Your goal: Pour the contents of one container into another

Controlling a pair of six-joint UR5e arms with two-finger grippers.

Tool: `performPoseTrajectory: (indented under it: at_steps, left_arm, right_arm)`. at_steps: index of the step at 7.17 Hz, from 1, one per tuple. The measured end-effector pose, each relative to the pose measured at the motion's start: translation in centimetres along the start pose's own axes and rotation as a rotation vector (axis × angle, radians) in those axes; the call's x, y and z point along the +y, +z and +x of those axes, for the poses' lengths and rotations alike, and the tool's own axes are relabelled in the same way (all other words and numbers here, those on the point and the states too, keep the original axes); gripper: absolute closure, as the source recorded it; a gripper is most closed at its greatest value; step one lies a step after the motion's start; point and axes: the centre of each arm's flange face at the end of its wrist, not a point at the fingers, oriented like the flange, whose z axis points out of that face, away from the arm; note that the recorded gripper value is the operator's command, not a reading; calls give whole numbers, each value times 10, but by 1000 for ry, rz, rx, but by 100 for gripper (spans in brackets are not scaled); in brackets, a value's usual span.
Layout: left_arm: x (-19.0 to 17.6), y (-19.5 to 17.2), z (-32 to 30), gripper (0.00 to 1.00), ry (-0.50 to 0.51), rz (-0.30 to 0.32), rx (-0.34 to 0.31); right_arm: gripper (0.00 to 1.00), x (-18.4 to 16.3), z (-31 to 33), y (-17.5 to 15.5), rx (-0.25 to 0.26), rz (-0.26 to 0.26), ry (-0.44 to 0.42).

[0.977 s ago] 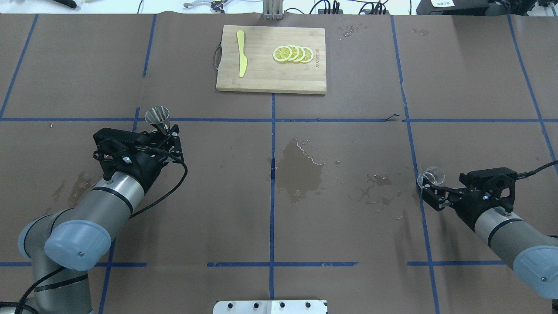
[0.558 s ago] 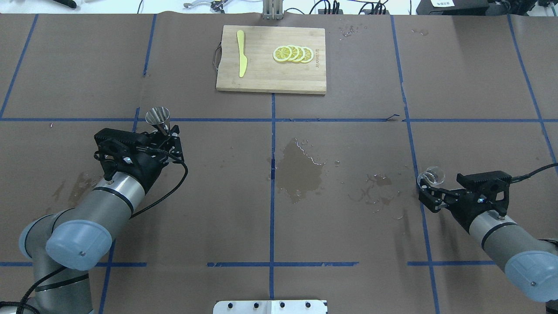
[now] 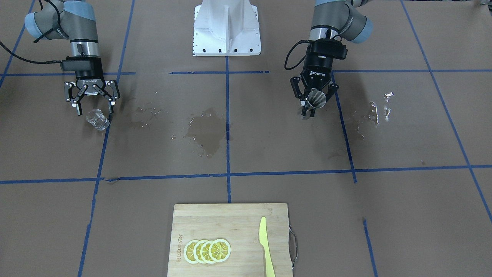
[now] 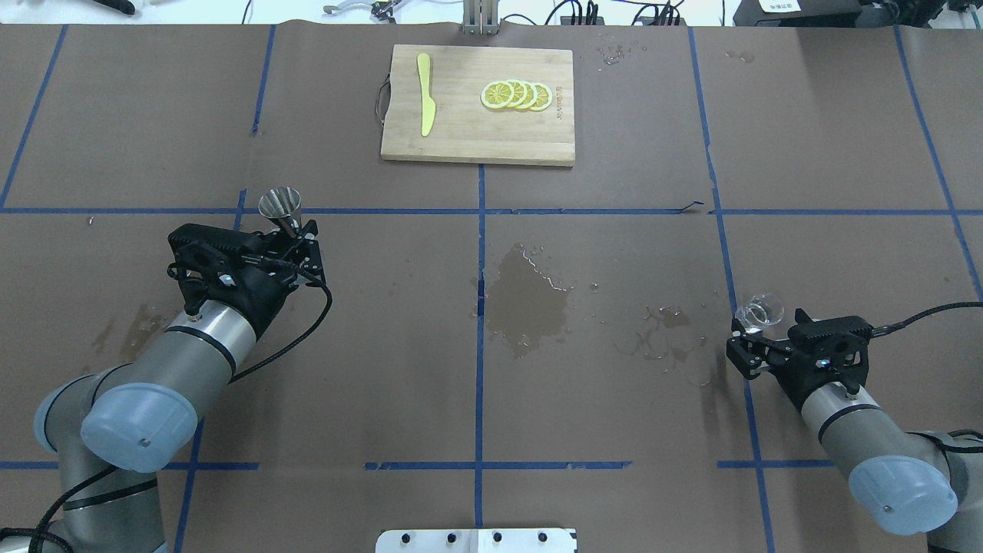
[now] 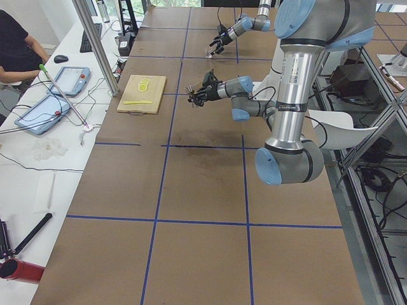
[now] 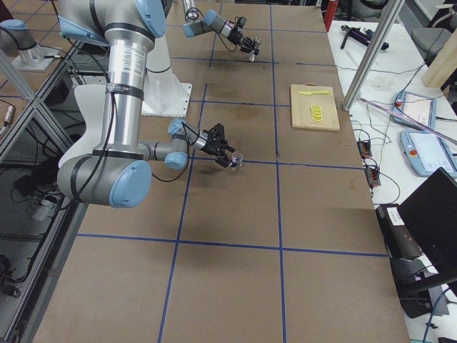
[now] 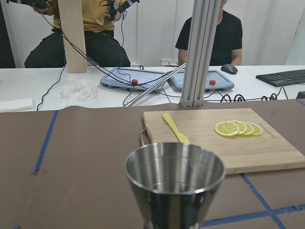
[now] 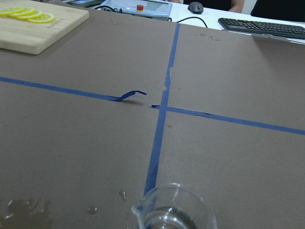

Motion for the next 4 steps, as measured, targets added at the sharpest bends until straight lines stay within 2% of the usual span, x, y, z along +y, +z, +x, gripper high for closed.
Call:
performPoseTrajectory:
  at_steps: [2, 4]
  left_arm:
    - [0, 1, -1, 100, 4, 0, -2]
    - [0, 2, -1, 100, 5, 0, -3]
  right_arm:
    - [1, 5, -9, 9, -28, 14, 26]
    - [4, 11, -5, 15, -34, 20, 18]
